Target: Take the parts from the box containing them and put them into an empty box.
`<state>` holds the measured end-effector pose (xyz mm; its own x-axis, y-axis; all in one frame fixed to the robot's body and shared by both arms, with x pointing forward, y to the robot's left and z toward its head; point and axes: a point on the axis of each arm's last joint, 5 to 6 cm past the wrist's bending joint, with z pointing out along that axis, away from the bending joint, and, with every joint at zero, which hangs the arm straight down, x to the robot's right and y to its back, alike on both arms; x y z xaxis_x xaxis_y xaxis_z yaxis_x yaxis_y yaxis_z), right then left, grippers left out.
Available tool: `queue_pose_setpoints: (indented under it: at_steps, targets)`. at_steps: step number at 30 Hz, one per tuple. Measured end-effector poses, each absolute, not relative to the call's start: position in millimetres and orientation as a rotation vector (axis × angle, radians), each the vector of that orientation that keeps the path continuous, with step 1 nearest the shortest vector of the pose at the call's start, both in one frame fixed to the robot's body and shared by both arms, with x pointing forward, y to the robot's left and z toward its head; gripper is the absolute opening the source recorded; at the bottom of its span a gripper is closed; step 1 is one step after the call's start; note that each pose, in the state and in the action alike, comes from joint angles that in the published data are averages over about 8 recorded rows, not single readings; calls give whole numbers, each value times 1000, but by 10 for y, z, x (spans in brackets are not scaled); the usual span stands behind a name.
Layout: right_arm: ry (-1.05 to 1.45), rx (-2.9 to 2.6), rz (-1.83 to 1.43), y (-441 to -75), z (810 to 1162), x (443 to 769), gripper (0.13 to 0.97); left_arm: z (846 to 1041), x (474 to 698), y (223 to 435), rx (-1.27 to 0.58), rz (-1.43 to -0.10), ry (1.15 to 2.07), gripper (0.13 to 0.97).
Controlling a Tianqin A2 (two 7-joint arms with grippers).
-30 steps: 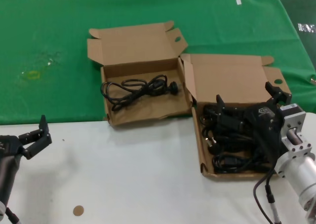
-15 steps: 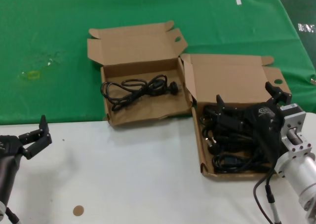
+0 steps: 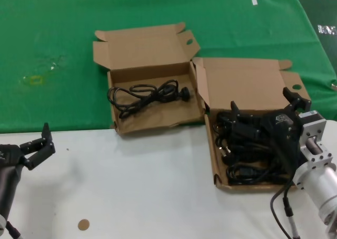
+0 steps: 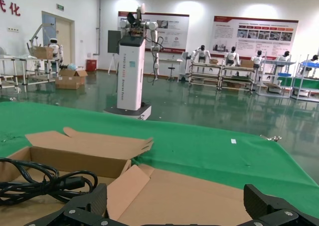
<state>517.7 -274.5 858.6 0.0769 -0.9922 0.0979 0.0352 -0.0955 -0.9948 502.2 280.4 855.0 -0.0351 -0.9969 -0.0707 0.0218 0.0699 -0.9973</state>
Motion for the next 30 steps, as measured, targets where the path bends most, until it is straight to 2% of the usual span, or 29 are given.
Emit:
queue_pose_setpoints:
  at_steps: [30]
  targets:
    - [1081, -1293, -1236, -2745, 8586, 5177, 966, 8550, 5022, 2804, -1125, -1193, 1253, 966]
